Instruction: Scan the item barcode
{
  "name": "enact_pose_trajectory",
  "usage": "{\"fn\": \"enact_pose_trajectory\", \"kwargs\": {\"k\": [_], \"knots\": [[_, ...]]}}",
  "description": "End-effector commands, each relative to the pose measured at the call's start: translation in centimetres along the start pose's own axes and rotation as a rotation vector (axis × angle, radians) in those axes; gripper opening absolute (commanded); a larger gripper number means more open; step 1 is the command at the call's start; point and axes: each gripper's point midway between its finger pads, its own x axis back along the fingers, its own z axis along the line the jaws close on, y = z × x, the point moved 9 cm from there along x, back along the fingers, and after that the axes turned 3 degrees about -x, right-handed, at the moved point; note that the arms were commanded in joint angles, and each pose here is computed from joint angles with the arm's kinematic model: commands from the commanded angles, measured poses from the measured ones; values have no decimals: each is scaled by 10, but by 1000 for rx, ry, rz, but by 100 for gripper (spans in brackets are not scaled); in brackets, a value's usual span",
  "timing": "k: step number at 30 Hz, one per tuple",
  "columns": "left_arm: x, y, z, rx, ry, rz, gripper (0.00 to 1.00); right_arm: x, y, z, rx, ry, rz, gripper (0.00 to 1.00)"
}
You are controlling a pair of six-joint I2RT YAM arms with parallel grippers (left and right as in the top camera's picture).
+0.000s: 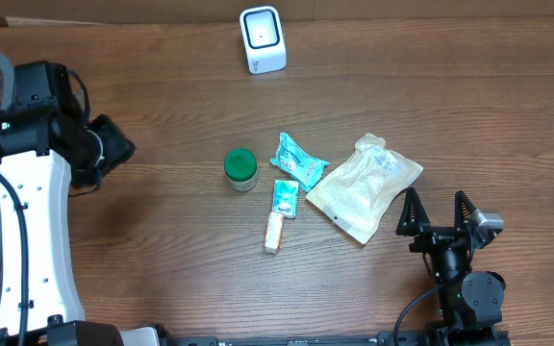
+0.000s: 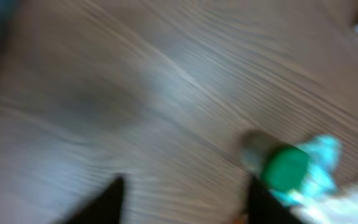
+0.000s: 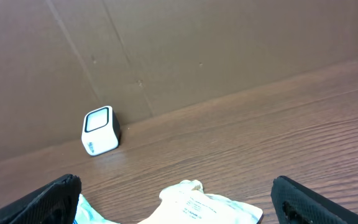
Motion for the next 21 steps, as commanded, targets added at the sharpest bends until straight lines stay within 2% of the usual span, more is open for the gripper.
{"fn": "enact_pose_trajectory", "kwargs": {"k": [1, 7, 12, 19, 21], "knots": [[-5, 9, 17, -3, 234, -86, 100, 0, -2, -2, 4, -11, -1, 100], [-6, 13, 24, -4, 322, -113, 100, 0, -2, -2, 4, -11, -1, 100], [-6, 13, 24, -6, 324, -110, 100, 0, -2, -2, 4, -11, -1, 100], [-7, 22, 19, -162, 295, -141, 100, 0, -2, -2, 4, -11, -1, 100], [-7, 23, 17, -163, 275, -150, 100, 0, -2, -2, 4, -11, -2, 100]]}}
